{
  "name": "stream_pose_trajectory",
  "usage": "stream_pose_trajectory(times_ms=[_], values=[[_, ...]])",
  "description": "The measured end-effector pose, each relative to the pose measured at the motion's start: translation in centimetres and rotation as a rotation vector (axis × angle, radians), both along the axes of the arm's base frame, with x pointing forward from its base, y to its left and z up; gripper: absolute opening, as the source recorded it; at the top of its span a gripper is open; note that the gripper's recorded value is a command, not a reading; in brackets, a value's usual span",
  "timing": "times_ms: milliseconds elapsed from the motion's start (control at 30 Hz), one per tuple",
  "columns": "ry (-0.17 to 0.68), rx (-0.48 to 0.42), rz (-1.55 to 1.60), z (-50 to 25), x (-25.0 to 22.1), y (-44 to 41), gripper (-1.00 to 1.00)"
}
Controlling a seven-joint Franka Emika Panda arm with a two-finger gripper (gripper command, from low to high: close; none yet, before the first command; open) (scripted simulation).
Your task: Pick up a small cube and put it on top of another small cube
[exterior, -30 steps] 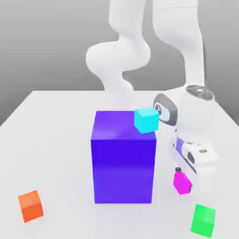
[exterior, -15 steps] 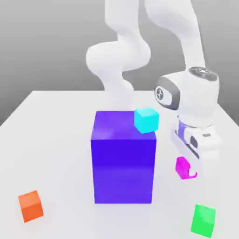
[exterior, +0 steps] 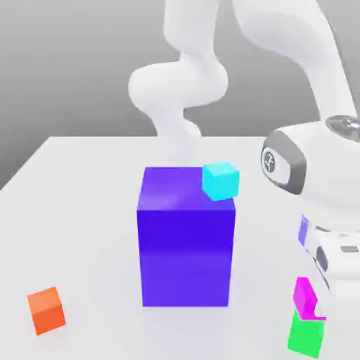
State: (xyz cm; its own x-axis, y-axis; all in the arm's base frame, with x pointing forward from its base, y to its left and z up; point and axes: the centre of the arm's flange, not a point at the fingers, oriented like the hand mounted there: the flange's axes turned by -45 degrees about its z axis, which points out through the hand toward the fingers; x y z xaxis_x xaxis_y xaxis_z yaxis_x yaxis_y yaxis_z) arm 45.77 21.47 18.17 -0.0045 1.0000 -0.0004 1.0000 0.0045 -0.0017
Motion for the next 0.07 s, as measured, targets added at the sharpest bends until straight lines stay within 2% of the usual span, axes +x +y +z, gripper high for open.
stream_pose_trajectory(times_ms=[67], values=[[0.0, 0.0, 0.0, 0.0, 0.0, 0.0, 1.0]])
